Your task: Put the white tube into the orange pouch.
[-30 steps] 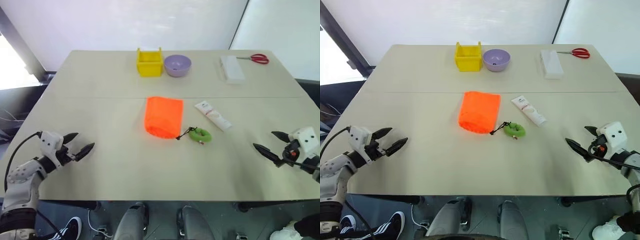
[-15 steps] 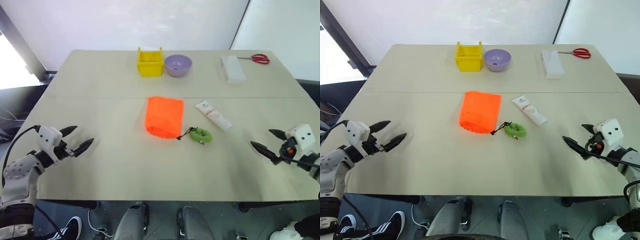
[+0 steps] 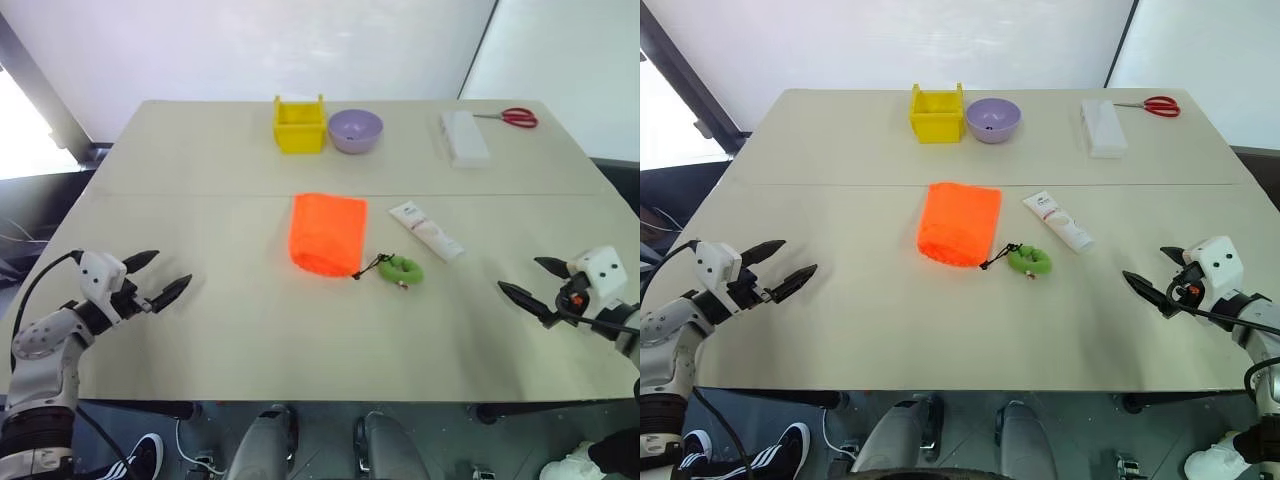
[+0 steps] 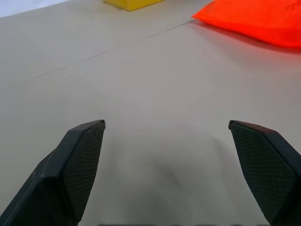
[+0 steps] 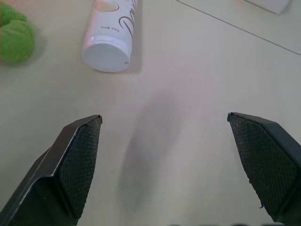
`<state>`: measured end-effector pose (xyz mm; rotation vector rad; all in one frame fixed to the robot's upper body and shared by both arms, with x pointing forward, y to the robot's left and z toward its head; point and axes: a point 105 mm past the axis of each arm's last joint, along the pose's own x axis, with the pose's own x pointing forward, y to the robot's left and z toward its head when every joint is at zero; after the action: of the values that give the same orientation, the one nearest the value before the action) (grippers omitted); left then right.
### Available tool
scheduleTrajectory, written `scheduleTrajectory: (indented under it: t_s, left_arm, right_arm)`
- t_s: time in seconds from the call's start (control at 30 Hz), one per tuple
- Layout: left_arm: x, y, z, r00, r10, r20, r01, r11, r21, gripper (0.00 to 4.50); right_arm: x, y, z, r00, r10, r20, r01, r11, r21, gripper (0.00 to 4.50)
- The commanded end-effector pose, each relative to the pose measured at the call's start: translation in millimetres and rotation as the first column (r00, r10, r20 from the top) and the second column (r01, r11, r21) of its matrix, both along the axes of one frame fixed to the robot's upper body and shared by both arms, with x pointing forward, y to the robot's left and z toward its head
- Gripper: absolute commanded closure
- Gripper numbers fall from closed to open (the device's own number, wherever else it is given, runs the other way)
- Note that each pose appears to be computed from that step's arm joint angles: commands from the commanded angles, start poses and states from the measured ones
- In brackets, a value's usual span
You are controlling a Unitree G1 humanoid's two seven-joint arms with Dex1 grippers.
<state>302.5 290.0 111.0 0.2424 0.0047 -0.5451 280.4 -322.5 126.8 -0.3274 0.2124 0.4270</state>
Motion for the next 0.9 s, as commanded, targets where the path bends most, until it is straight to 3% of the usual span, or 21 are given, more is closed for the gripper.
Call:
scheduleTrajectory:
  t_s: [0.03,0.2,0.3,0.43,0.5,0.7,0.9]
  left_arm:
    - [5.6,-37.7,30.9,0.982,-0.152,0.109,0.148,0.988,0.042,0.00]
    - [11.3,-113.5,49.8,0.881,-0.438,0.177,0.398,0.890,0.222,0.00]
    - [22.1,-145.0,61.3,0.825,-0.536,0.180,0.488,0.836,0.250,0.00]
    - [35.9,-185.7,70.2,0.739,-0.629,0.239,0.512,0.756,0.408,0.00]
    - [39.4,-201.0,68.3,0.716,-0.656,0.241,0.534,0.736,0.417,0.00]
    - [39.3,-213.4,52.4,0.664,-0.724,0.187,0.548,0.641,0.537,0.00]
    - [43.0,-205.5,56.1,0.639,-0.737,0.219,0.459,0.594,0.661,0.00]
  right_arm:
    - [-10.9,57.9,22.4,0.970,0.239,0.051,-0.242,0.968,0.073,0.04]
    - [-14.2,97.6,22.9,0.935,0.352,0.050,-0.356,0.930,0.091,0.04]
    - [-10.9,104.5,19.4,0.928,0.368,0.047,-0.371,0.925,0.084,0.04]
    - [-5.5,103.5,19.5,0.934,0.353,0.062,-0.357,0.930,0.081,0.04]
    - [-4.4,104.2,19.4,0.934,0.352,0.066,-0.357,0.931,0.076,0.04]
    - [-2.4,101.0,18.2,0.943,0.323,0.081,-0.328,0.942,0.069,0.04]
    - [-2.5,100.3,16.5,0.947,0.309,0.093,-0.315,0.947,0.063,0.04]
